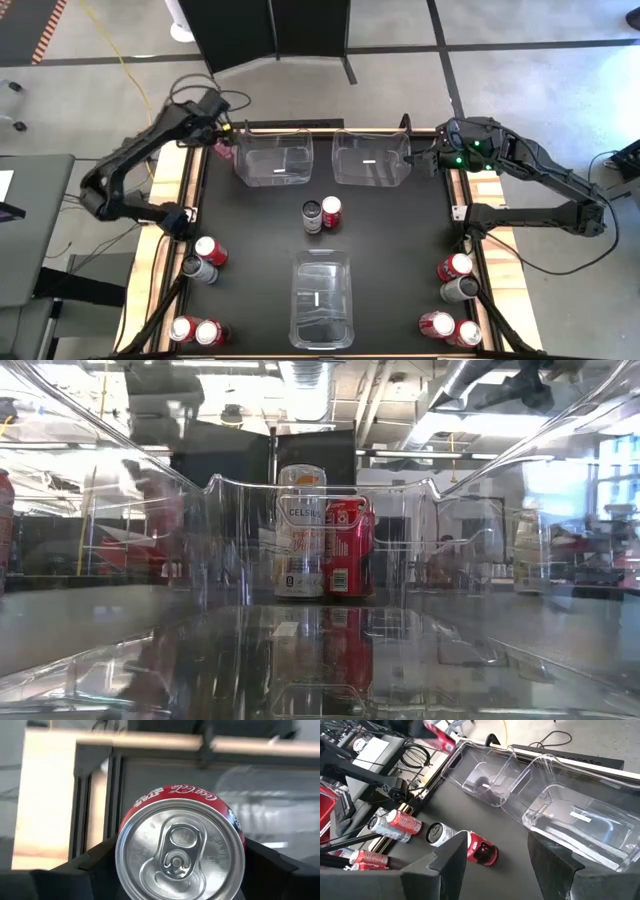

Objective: Sort soda cans
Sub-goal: Put the red white soda can into the left transparent bin

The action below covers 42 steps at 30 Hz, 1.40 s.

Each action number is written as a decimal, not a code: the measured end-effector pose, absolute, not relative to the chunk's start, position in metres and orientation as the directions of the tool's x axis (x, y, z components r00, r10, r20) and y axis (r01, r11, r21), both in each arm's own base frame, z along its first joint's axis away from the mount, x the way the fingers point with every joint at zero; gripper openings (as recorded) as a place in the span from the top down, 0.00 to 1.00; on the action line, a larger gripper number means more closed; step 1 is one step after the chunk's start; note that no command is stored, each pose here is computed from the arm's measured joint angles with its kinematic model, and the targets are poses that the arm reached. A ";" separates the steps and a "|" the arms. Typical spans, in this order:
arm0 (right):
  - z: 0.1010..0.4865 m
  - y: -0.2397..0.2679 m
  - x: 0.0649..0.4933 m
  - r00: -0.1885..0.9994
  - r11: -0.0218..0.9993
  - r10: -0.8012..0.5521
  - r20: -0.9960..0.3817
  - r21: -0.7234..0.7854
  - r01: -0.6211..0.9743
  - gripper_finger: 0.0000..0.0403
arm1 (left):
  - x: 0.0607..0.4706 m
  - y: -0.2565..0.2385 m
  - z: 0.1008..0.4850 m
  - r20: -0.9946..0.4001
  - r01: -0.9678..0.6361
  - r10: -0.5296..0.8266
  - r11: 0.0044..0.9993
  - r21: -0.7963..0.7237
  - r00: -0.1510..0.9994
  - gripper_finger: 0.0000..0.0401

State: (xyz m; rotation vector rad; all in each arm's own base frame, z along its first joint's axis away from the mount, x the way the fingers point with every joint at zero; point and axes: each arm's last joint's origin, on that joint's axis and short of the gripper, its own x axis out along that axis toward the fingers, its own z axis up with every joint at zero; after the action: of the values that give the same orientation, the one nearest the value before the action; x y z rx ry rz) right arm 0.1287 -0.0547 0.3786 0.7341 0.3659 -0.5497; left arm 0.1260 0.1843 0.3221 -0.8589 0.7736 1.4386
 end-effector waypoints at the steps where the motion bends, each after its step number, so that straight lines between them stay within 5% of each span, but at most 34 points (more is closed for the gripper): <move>1: 0.379 -0.055 0.129 0.800 0.613 -0.341 -0.493 0.529 0.587 0.43 | 0.125 0.182 0.334 -0.850 -0.998 0.526 -0.036 -0.060 0.032 0.25; 11: 0.381 -0.060 0.141 0.820 0.622 -0.349 -0.455 0.542 0.565 0.43 | 0.149 0.185 0.399 -0.795 -0.984 0.582 0.143 -0.106 0.170 0.25; 20: 0.375 -0.058 0.147 0.804 0.624 -0.316 -0.504 0.527 0.576 0.43 | 0.213 0.197 0.352 -0.900 -0.951 0.423 0.307 0.031 0.107 0.25; 24: 0.374 -0.055 0.148 0.804 0.633 -0.299 -0.515 0.524 0.571 0.43 | 0.227 0.206 0.334 -0.884 -0.944 0.467 0.282 0.173 -0.022 0.25; 42: 0.372 -0.048 0.148 0.800 0.639 -0.260 -0.540 0.525 0.562 0.49 | 0.255 0.232 0.264 -0.913 -0.928 0.401 0.307 0.212 -0.076 0.23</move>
State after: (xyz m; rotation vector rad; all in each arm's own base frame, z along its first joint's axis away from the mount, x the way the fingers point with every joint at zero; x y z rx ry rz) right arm 0.1484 -0.0481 0.3715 0.7396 0.4435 -0.4871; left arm 0.2554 0.2315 0.2640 -0.5936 1.1652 1.2114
